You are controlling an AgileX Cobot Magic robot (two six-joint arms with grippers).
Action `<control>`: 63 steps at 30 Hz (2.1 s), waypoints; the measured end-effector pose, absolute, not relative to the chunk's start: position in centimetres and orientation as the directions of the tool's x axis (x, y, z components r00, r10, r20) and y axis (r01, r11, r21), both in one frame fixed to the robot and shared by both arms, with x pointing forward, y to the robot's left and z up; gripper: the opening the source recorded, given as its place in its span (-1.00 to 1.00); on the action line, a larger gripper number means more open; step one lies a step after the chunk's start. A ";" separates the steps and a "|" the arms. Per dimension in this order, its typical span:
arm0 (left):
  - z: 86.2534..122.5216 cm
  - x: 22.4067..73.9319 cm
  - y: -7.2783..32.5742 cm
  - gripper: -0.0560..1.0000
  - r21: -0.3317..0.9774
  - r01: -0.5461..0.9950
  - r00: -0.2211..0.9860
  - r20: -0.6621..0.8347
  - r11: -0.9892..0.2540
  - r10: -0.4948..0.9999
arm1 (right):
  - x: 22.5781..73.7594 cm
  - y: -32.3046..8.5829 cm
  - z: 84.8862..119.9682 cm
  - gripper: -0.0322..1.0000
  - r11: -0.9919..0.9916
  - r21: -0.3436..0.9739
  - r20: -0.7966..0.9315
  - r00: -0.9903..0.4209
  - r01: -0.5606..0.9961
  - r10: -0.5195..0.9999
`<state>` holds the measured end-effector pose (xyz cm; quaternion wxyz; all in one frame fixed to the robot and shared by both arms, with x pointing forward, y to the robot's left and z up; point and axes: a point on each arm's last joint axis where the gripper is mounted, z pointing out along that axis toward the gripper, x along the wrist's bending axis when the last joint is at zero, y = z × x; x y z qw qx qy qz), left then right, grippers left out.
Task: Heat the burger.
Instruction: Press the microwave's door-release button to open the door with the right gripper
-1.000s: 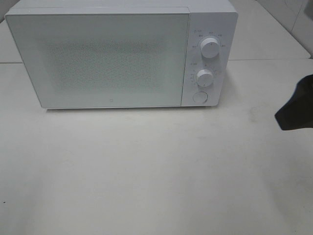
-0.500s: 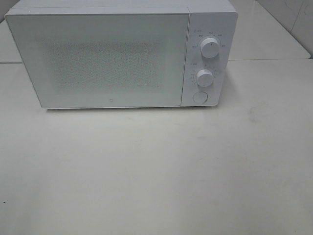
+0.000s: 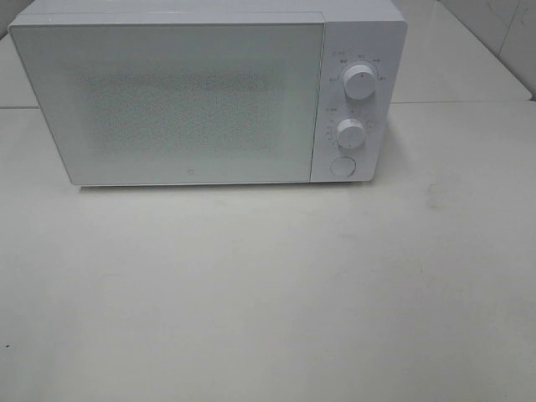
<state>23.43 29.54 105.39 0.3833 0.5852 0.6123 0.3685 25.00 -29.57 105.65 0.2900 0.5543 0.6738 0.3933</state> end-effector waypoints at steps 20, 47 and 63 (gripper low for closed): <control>105.4 23.4 29.5 0.91 0.900 0.434 -0.021 -0.038 0.044 0.999 | 23.3 -29.9 105.7 0.50 0.016 0.904 0.046 -0.135 0.427 0.990; 105.4 23.4 29.5 0.91 0.900 0.434 -0.021 -0.038 0.044 0.999 | 29.4 -28.9 107.5 0.50 0.015 0.889 0.053 -0.135 0.457 0.989; 105.4 23.4 29.5 0.91 0.900 0.434 -0.021 -0.038 0.044 0.999 | 37.3 -27.7 107.2 0.50 0.006 0.912 0.054 -0.135 0.409 0.989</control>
